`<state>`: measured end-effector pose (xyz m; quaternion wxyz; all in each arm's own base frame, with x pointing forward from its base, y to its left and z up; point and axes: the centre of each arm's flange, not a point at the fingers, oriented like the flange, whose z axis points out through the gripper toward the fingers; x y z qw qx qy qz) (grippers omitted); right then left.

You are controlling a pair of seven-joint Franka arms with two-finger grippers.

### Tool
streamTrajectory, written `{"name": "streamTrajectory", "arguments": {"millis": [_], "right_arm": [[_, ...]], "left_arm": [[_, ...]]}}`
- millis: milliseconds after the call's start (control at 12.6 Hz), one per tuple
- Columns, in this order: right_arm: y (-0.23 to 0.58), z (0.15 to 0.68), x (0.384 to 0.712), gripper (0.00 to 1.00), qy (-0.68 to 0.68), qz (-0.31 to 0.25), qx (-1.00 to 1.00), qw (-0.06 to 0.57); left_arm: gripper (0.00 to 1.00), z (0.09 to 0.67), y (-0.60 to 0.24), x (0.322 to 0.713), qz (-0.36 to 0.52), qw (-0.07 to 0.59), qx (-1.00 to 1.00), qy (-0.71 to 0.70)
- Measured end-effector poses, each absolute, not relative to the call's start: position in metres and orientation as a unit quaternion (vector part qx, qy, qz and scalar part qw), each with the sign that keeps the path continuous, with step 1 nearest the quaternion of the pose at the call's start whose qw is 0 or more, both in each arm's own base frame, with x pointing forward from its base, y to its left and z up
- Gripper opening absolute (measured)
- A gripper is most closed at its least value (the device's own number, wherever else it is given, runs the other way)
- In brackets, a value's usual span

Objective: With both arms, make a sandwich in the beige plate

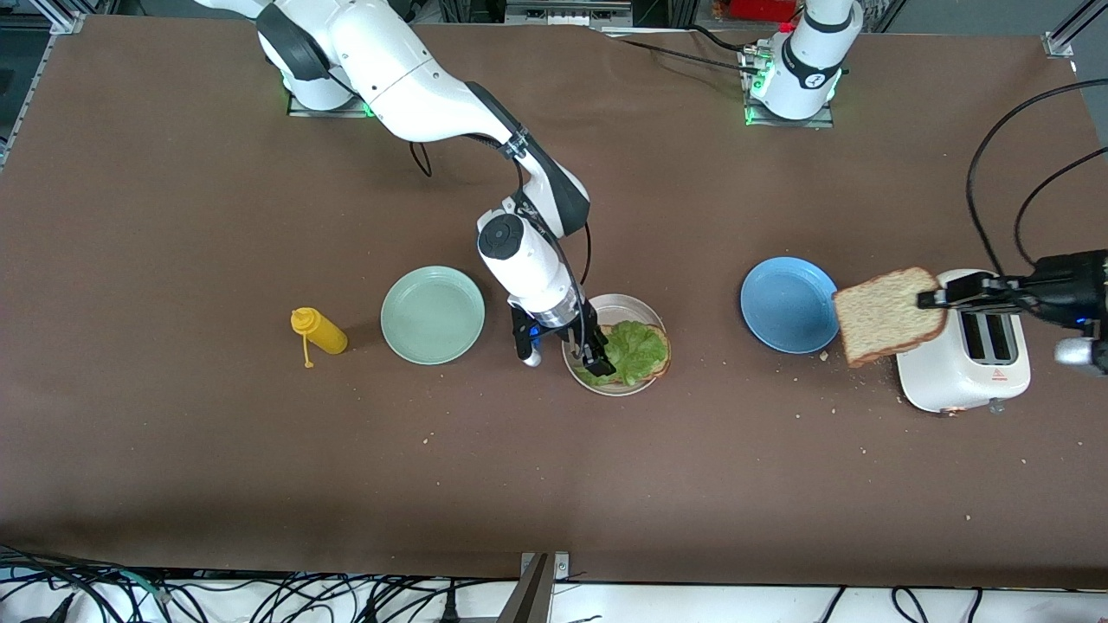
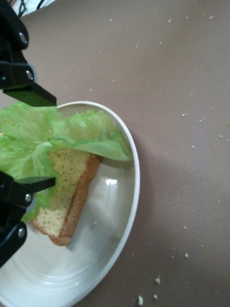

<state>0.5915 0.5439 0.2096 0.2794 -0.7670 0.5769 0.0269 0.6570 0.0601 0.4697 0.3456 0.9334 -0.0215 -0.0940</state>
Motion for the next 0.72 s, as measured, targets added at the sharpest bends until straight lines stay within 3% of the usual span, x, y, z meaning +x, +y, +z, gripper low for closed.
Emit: {"name": "streamTrajectory", "arguments": {"millis": [239, 477, 716], "right_arm": [[0.543, 0.217, 0.595, 0.94, 0.576, 0.023, -0.767, 0.283], [0.531, 0.238, 0.61, 0.94, 0.577, 0.019, -0.775, 0.255], [0.505, 0.3, 0.627, 0.98, 0.572, 0.023, -0.792, 0.212]], "left_arm": [[0.08, 0.403, -0.013, 0.676, -0.143, 0.448, 0.882, -0.029], [0.08, 0.332, -0.076, 0.682, -0.191, 0.516, 0.835, -0.03], [0.08, 0.265, -0.118, 0.682, -0.201, 0.573, 0.794, -0.043]]}}
